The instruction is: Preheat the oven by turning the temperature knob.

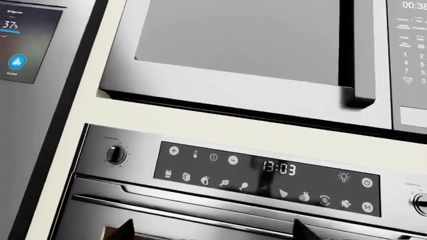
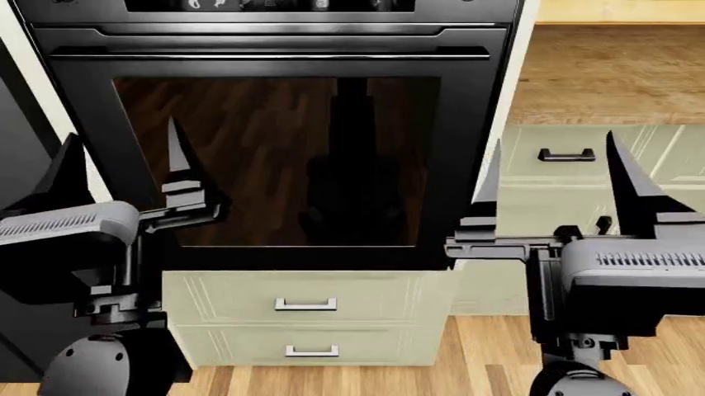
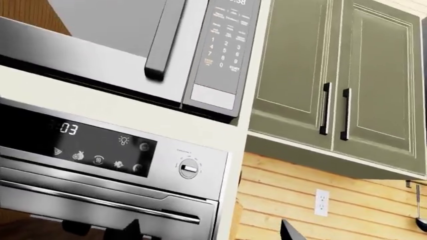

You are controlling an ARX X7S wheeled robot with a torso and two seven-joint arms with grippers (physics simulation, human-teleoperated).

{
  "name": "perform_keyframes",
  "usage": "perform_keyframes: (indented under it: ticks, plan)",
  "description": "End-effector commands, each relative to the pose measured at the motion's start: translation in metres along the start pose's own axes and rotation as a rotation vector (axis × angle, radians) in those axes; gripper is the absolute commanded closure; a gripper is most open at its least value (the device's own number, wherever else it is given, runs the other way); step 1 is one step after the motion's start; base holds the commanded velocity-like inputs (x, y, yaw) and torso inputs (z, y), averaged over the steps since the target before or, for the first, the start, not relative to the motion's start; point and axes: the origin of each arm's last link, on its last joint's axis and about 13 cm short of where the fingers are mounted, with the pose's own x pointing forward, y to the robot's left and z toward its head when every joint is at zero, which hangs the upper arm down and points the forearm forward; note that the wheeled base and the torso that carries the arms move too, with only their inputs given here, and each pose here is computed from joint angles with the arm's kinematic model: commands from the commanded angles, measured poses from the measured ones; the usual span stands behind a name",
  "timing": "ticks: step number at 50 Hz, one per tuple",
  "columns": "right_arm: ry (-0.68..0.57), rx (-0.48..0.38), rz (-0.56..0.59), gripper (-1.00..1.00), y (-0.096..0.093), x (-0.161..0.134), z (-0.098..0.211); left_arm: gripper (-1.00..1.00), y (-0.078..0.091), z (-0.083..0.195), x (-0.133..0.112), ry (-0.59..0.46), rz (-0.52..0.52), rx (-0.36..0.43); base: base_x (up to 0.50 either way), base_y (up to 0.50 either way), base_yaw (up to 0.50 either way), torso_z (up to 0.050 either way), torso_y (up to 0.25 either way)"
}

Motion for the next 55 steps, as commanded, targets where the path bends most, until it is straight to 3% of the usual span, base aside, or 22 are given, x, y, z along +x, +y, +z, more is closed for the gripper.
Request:
perform_keyframes:
  ticks: [1,55]
  plan:
    - [-0.039,0.015,0.002,-1.00,-0.0030,-0.0006,0.0125,-1.00,-0.0008,0.0111,0.0023,-0.040,-0.005,-0.019,0.00,0.00,0.00,0.000,0.000]
    - [-0.051,0.018,0.014,-1.00,-0.0017,-0.0032,0.0162,-1.00,-0.0025,0.0156,-0.0028,-0.048,-0.021,-0.030,0.00,-0.02,0.00,0.000,0.000]
